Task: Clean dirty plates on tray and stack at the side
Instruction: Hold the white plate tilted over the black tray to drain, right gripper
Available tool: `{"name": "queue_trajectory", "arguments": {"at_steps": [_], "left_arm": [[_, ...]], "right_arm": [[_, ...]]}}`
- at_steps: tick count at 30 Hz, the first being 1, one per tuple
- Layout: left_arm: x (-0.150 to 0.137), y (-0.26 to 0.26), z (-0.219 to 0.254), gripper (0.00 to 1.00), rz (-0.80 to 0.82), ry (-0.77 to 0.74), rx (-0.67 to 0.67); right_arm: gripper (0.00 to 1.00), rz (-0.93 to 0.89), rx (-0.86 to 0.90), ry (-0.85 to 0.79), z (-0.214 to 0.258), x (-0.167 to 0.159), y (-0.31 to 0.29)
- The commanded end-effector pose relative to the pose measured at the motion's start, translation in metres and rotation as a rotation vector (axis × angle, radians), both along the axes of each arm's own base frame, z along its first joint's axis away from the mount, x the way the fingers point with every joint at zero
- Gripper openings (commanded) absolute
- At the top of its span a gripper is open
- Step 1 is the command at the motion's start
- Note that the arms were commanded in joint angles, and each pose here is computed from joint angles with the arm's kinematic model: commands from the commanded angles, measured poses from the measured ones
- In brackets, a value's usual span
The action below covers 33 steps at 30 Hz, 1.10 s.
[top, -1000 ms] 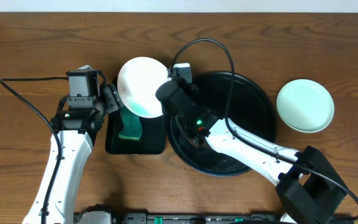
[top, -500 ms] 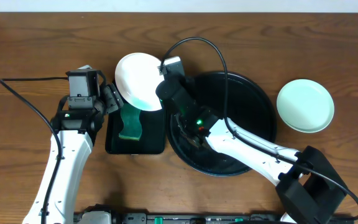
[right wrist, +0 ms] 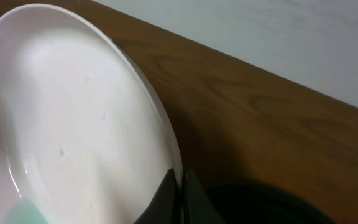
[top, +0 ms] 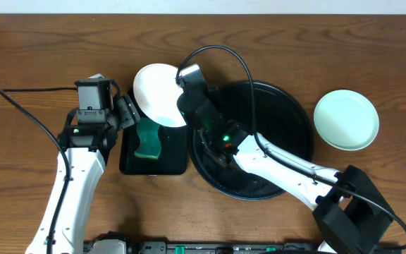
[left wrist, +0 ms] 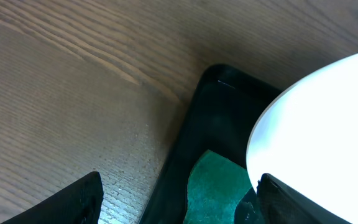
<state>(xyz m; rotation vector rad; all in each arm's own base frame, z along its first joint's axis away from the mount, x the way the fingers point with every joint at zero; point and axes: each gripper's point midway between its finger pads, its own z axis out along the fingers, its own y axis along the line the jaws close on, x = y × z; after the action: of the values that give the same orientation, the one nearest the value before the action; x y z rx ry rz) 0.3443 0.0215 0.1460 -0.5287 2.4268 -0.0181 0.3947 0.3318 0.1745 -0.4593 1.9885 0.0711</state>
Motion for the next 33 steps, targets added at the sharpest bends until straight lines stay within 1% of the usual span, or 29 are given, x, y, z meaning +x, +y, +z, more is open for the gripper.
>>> {"name": "queue_trajectory", "arguments": {"at_steps": [1, 9, 18, 28, 33], "left_arm": [[0.004, 0.004, 0.011, 0.80, 0.020, -0.027, 0.008], [0.004, 0.004, 0.011, 0.80, 0.020, -0.027, 0.008], [0.004, 0.004, 0.011, 0.80, 0.020, -0.027, 0.008], [0.004, 0.004, 0.011, 0.80, 0.020, -0.027, 0.008], [0.004, 0.004, 0.011, 0.80, 0.020, -0.027, 0.008]], "right_arm": [[0.01, 0.011, -0.044, -0.045, 0.011, 0.006, -0.002], [0.01, 0.094, -0.184, -0.126, 0.020, 0.009, 0.002], [0.01, 0.149, -0.269, -0.227, 0.037, 0.014, 0.008], [0.01, 0.196, -0.365, -0.290, 0.045, 0.015, 0.012], [0.01, 0.212, -0.384, -0.357, 0.060, 0.016, 0.018]]}}
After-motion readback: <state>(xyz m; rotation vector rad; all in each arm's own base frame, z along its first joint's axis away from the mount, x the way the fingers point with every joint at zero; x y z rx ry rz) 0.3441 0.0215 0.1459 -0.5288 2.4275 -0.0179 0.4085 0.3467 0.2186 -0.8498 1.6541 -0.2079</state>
